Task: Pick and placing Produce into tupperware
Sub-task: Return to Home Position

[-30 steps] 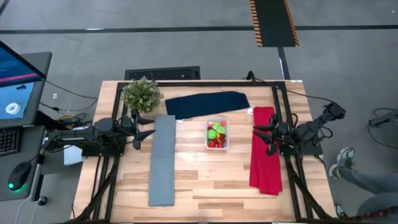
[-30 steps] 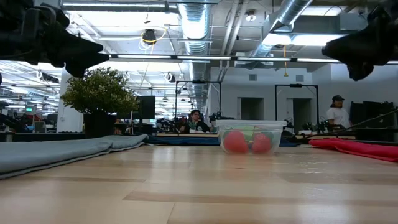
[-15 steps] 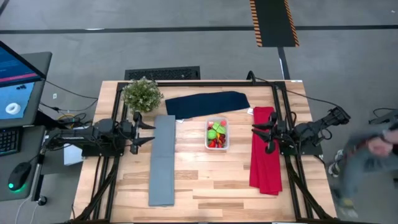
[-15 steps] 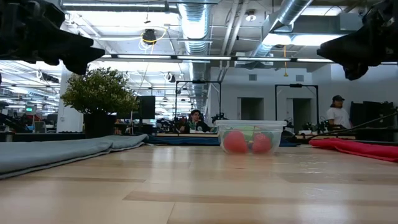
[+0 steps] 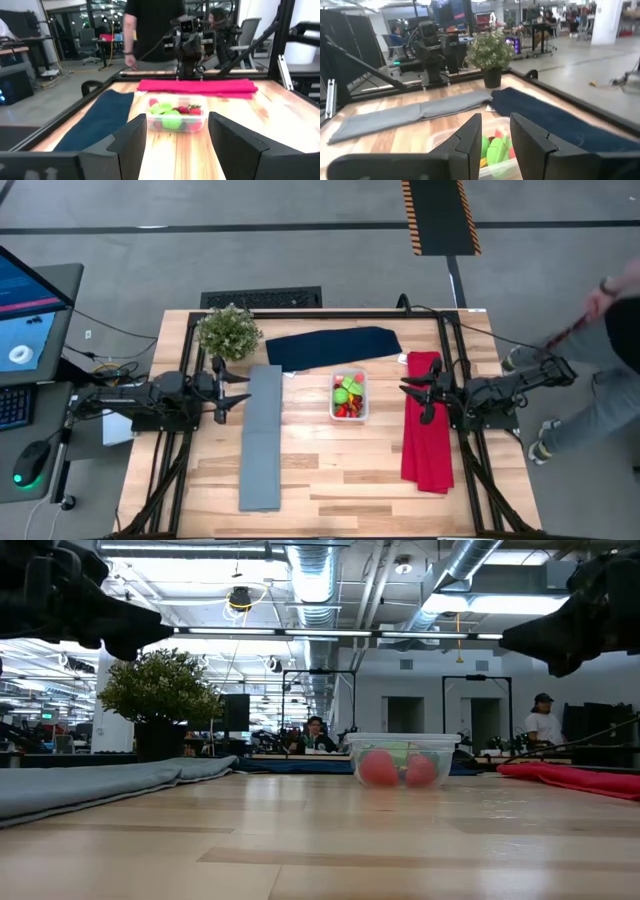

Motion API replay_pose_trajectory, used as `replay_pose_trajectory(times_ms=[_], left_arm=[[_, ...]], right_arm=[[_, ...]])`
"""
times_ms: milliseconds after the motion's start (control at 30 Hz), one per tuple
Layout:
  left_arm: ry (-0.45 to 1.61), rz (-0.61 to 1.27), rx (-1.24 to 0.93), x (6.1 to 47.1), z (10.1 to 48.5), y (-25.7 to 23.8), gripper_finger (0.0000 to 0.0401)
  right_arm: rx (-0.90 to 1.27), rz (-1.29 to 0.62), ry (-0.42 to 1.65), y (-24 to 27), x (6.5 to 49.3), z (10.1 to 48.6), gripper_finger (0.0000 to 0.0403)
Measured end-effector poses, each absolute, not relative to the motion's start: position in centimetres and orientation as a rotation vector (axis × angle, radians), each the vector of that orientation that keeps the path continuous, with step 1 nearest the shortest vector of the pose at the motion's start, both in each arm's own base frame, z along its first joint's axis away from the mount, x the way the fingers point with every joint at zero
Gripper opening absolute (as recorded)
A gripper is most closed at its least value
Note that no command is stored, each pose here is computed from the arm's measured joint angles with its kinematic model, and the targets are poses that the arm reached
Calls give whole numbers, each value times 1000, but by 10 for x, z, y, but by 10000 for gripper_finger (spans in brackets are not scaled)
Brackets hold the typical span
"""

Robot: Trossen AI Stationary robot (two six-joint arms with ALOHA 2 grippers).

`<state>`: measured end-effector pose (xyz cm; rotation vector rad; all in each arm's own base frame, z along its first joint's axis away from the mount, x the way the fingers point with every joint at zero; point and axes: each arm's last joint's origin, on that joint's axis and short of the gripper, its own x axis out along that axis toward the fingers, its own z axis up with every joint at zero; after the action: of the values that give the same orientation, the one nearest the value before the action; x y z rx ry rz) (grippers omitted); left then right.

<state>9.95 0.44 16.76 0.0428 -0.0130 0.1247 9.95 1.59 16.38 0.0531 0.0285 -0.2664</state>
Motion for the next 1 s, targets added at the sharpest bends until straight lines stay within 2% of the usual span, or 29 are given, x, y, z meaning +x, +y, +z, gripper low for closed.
replay_pose_trajectory(times_ms=[133, 1000], left_arm=[[18, 123, 44, 101, 165, 4, 204], [32, 123, 10, 102, 164, 4, 204]], right_arm=[[115, -267, 30, 16, 100, 163, 125], [116, -268, 30, 16, 100, 163, 125]])
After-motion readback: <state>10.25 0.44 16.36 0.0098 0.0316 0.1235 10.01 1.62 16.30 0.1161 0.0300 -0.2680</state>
